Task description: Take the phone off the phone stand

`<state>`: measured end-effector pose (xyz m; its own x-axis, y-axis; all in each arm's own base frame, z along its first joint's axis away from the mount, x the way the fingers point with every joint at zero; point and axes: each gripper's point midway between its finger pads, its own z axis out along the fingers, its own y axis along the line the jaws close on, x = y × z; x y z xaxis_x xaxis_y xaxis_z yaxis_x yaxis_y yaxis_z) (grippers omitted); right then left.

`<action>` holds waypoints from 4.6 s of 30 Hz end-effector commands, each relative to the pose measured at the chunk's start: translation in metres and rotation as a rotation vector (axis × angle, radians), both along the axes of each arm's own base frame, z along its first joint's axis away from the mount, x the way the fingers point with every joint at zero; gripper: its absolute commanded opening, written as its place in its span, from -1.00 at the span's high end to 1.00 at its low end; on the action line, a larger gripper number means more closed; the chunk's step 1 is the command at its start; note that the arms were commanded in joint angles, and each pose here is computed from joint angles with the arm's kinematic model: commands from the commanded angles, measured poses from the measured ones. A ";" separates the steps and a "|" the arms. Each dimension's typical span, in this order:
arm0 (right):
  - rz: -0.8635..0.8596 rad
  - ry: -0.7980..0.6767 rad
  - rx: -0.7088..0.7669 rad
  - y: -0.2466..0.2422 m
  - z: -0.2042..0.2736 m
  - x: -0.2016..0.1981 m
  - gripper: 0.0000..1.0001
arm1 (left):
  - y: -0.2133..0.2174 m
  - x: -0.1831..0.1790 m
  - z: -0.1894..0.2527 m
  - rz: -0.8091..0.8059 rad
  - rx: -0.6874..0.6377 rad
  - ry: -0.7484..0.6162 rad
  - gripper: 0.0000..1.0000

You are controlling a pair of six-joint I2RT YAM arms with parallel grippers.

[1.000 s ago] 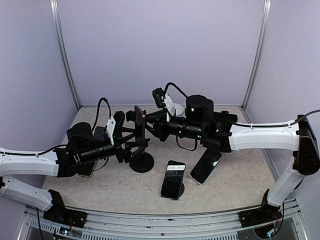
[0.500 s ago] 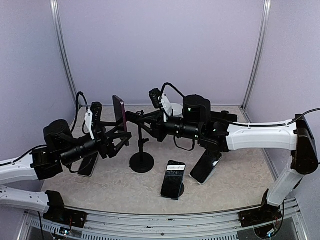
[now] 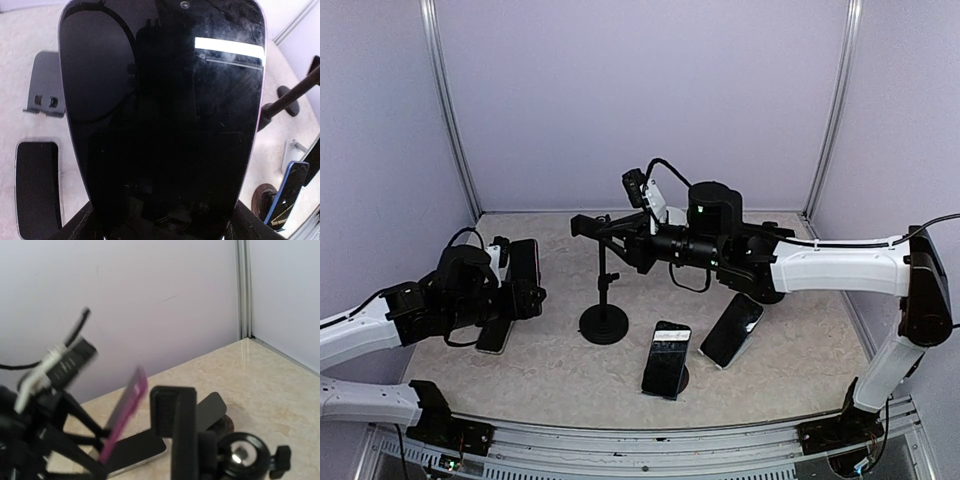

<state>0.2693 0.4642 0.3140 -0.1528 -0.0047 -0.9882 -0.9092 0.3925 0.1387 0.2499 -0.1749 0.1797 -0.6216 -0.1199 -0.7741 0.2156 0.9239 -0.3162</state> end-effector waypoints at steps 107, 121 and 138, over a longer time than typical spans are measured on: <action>0.025 -0.269 0.277 0.104 0.046 0.130 1.00 | 0.050 0.032 -0.031 0.250 0.066 0.045 -0.98; 0.009 -0.257 0.269 0.087 0.047 0.120 -0.22 | 0.039 0.032 -0.025 0.200 0.029 0.038 -0.98; -0.021 -0.280 0.263 0.033 0.067 0.081 -1.00 | 0.003 0.010 0.007 0.116 -0.008 -0.046 -0.98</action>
